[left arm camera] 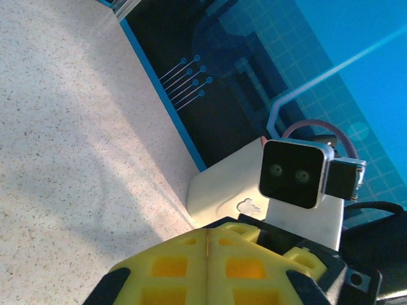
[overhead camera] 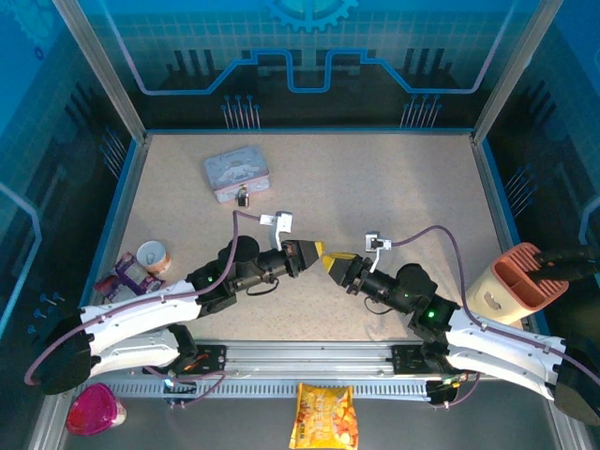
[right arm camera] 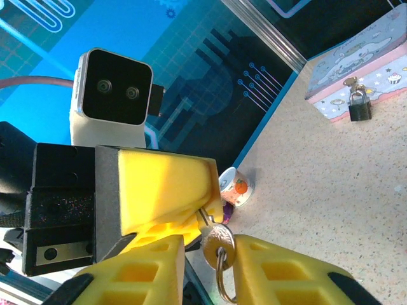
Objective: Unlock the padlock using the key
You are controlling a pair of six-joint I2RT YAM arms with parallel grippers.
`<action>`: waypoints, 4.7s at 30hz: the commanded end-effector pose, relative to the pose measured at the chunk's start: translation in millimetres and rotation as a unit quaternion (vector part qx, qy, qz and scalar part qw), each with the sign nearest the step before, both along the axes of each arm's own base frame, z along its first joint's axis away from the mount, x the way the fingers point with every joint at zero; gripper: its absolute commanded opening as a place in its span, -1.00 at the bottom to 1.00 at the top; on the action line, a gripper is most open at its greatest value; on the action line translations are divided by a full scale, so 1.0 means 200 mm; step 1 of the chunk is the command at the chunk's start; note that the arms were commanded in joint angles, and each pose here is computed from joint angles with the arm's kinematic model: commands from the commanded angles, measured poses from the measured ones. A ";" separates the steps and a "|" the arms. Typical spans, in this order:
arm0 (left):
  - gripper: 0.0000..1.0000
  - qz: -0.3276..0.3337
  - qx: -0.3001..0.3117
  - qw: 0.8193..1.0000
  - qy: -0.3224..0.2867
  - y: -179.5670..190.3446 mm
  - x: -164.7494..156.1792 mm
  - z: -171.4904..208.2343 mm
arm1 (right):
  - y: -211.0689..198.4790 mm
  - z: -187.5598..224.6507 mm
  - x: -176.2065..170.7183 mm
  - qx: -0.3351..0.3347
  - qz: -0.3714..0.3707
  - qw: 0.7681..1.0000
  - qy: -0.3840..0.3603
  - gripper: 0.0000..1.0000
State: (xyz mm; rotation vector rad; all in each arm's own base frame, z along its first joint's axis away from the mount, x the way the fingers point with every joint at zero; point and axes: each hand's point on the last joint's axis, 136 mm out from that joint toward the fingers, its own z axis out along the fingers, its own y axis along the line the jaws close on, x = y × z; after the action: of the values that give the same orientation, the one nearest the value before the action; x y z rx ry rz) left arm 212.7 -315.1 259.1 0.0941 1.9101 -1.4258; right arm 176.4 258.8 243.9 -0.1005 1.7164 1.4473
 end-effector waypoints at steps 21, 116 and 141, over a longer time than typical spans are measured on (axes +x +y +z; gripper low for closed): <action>-0.99 -0.013 -0.019 0.999 -0.027 0.01 -0.03 0.03 | 0.01 0.11 -0.01 0.026 0.009 0.999 -0.017 -1.00; -0.08 0.328 0.484 0.771 0.253 1.22 1.41 -1.15 | -0.35 -0.16 -0.05 -0.155 -0.082 0.984 0.024 -1.00; -0.55 0.272 0.487 0.800 0.221 0.96 1.33 -1.14 | -0.50 -0.30 -0.04 -0.200 -0.139 0.964 0.104 -1.00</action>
State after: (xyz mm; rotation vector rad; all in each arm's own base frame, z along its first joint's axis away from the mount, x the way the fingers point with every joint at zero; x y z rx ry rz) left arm 492.3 -91.7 27.0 -0.4085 2.5558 0.0965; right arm 164.3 175.3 182.7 -0.0098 2.0687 0.9748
